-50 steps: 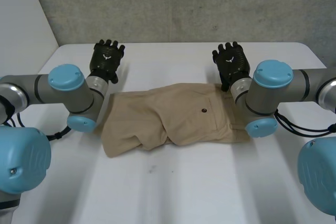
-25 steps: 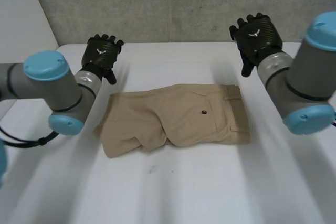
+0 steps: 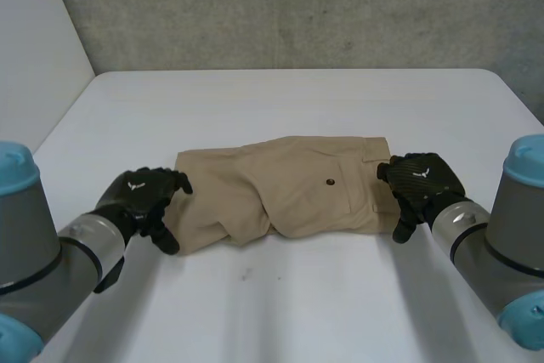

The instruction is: Fold the shorts.

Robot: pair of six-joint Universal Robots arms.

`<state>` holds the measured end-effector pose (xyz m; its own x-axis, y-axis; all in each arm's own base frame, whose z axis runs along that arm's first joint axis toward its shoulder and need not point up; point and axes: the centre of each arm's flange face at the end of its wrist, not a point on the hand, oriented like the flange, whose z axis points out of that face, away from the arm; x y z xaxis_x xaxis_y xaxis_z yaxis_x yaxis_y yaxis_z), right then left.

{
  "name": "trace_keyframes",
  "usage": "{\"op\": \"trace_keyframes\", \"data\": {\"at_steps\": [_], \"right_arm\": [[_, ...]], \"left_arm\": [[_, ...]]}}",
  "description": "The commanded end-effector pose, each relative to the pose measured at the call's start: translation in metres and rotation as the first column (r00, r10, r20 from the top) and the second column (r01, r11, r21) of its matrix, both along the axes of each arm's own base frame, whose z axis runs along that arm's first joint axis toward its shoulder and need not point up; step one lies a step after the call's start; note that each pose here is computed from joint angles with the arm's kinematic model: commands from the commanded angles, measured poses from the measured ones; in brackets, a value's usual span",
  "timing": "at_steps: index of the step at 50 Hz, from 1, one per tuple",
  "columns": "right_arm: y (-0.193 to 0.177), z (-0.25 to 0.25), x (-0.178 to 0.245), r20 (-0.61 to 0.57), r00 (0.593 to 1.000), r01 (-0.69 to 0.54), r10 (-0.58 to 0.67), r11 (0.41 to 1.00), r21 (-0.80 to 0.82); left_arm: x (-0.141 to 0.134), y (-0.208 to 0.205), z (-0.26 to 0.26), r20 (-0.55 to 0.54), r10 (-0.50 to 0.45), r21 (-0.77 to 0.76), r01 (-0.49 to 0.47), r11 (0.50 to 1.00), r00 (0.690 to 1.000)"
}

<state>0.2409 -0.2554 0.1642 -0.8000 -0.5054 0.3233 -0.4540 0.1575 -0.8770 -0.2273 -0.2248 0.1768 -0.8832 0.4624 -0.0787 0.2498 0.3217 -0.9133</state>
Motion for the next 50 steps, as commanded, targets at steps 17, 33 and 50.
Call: {"op": "trace_keyframes", "data": {"at_steps": [17,33,50], "right_arm": [[-0.015,-0.039,0.006,-0.005,1.0,0.0,-0.001,0.999,-0.047],[-0.021,-0.034,0.002,-0.007,0.999,0.051,-0.052,0.995,-0.084],[-0.017,-0.035,0.005,-0.013,0.999,0.043,-0.044,0.996,-0.076]], "left_arm": [[0.0,-0.038,-0.046,0.013,0.077,-0.079,-0.076,0.994,0.997],[0.006,-0.066,-0.019,-0.037,0.137,-0.25,-0.142,0.958,0.99],[0.002,-0.045,-0.03,0.173,0.063,-0.288,-0.01,0.958,0.983]]}}
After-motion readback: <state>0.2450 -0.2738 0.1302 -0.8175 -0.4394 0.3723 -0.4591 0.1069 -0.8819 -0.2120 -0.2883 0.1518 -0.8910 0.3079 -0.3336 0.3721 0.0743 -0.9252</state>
